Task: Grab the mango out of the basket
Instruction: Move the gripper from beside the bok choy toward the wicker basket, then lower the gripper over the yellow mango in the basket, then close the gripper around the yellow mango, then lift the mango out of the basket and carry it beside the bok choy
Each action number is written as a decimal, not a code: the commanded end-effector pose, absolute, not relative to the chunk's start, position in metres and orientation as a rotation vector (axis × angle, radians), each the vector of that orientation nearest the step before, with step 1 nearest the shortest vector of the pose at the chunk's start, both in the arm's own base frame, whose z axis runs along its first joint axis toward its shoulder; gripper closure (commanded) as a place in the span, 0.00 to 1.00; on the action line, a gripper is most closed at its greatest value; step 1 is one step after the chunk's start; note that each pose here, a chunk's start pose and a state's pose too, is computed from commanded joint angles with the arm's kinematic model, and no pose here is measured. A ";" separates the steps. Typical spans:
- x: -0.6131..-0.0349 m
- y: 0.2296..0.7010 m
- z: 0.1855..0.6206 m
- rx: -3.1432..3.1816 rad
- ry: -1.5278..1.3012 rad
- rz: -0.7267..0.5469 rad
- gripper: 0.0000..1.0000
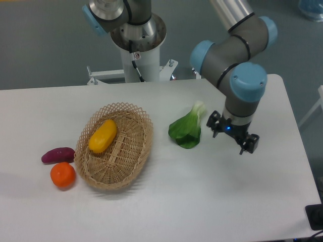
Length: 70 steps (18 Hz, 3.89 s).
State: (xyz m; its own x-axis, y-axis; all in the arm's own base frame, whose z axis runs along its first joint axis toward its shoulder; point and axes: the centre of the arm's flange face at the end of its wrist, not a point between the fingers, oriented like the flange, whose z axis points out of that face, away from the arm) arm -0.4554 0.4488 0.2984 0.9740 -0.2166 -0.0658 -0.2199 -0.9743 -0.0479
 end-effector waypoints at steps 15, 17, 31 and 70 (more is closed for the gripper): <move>-0.288 0.474 0.286 -3.009 0.339 -0.116 0.00; -0.263 0.480 0.291 -3.001 0.375 -0.124 0.00; -0.139 0.518 0.231 -3.081 0.433 -0.276 0.00; -0.263 0.523 0.281 -2.994 0.089 0.016 0.73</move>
